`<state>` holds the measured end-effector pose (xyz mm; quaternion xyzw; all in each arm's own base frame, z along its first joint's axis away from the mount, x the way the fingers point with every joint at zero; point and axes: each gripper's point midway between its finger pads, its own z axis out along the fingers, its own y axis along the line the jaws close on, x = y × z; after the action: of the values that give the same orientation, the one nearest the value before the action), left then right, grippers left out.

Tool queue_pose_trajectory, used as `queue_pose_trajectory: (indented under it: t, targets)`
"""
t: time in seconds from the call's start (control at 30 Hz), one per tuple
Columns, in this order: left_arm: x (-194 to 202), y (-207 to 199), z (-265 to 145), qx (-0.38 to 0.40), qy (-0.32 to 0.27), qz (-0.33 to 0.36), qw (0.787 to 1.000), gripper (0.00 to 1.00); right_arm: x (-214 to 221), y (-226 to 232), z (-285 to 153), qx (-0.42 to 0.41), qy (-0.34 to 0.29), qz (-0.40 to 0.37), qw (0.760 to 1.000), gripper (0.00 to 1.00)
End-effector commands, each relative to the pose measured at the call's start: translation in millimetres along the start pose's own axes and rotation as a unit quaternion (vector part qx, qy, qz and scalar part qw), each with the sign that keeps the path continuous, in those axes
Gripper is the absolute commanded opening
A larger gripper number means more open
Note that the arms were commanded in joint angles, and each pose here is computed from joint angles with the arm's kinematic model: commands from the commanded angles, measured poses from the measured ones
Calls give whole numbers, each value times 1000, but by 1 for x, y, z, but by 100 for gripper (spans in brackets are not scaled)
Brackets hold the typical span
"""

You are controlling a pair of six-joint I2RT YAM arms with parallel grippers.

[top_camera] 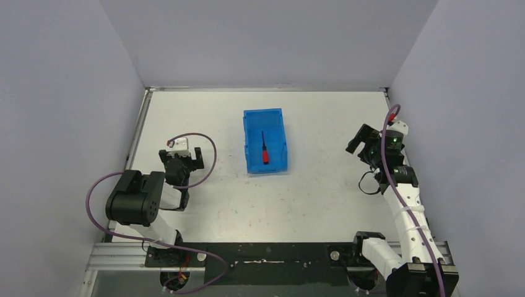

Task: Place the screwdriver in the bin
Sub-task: Reset both arms

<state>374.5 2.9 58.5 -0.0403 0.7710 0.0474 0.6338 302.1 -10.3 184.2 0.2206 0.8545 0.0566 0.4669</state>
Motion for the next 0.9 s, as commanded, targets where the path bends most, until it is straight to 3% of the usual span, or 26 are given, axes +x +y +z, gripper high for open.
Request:
queue_pose_trajectory:
  t: [0.0, 0.47, 0.67, 0.87]
  targets:
    - [-16, 0, 2, 0, -25, -11, 1000, 97, -14, 7, -3, -8, -31, 9, 999, 100]
    - [-17, 0, 3, 0, -27, -11, 1000, 97, -15, 24, 5, -43, -30, -32, 998, 100]
    - [-16, 0, 3, 0, -26, -11, 1000, 97, -38, -20, 12, 62, -125, -84, 987, 100]
    - [-16, 0, 3, 0, -25, -11, 1000, 97, -32, -29, 7, 27, -261, -99, 960, 100]
